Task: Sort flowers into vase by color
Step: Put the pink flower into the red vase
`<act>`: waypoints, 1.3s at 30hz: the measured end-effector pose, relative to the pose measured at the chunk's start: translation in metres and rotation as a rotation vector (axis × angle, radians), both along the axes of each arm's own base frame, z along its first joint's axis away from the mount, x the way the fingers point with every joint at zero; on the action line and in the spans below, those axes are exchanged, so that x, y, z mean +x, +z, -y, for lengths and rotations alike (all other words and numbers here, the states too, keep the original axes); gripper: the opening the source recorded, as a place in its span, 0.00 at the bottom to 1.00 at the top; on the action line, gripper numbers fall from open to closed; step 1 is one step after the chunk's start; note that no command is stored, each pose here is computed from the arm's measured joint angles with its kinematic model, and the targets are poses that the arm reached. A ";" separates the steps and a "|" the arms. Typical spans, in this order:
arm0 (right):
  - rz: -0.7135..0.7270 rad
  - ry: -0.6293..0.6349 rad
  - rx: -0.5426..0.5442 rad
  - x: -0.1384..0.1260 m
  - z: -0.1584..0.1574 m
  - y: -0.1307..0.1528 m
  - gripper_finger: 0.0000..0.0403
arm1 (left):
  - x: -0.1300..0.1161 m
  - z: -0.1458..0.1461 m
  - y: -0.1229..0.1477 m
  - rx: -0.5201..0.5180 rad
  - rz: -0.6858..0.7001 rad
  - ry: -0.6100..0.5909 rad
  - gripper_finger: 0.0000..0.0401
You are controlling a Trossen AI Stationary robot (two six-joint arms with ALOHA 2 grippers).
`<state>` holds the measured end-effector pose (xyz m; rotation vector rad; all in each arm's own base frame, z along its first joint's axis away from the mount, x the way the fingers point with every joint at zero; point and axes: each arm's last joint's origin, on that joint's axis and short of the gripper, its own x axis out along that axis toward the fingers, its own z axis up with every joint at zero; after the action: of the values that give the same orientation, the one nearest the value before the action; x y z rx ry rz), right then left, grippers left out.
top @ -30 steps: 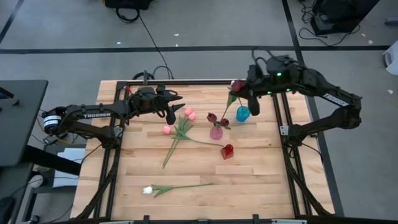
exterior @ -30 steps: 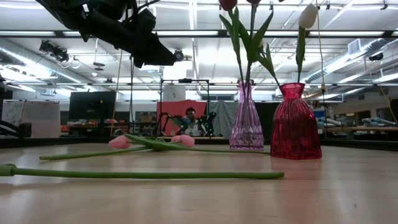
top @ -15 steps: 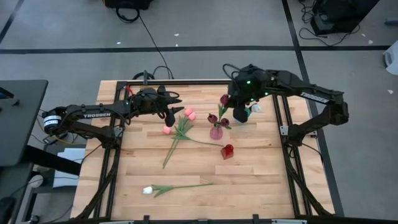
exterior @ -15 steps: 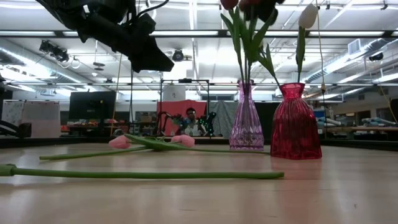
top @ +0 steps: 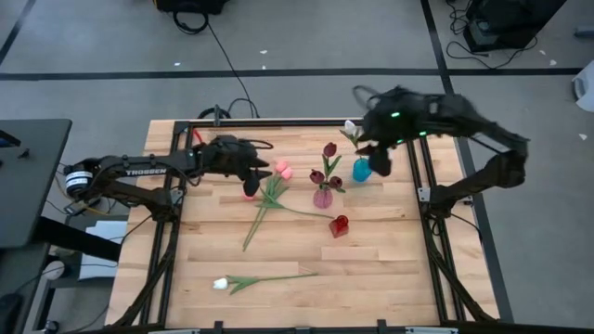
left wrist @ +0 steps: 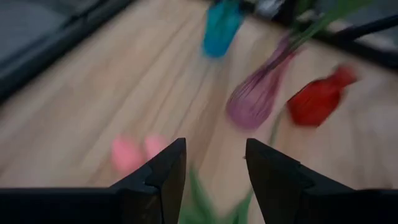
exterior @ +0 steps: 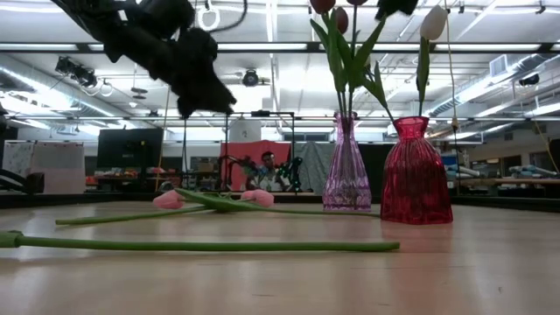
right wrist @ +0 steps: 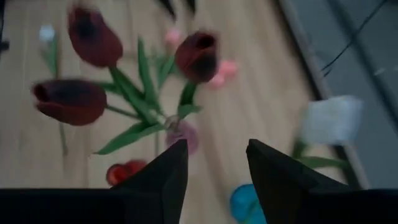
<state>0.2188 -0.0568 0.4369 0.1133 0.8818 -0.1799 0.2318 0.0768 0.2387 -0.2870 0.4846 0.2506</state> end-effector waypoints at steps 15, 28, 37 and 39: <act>0.379 -0.151 -0.149 -0.092 -0.020 0.059 0.43 | 0.049 0.062 -0.045 0.035 -0.306 -0.128 0.43; 0.353 -0.149 -0.122 -0.091 -0.021 0.056 0.43 | 0.081 0.066 -0.085 0.314 -0.515 -0.239 0.43; 0.351 -0.084 -0.125 -0.088 -0.032 0.056 0.43 | 0.083 0.066 -0.103 0.328 -0.591 -0.264 0.36; 0.352 -0.077 -0.127 -0.088 -0.034 0.056 0.43 | 0.082 0.066 -0.104 0.333 -0.600 -0.273 0.31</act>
<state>0.1309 -0.0229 0.4924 0.0580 0.5141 -0.2779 0.3138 0.0111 0.1348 0.1917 1.0515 0.1429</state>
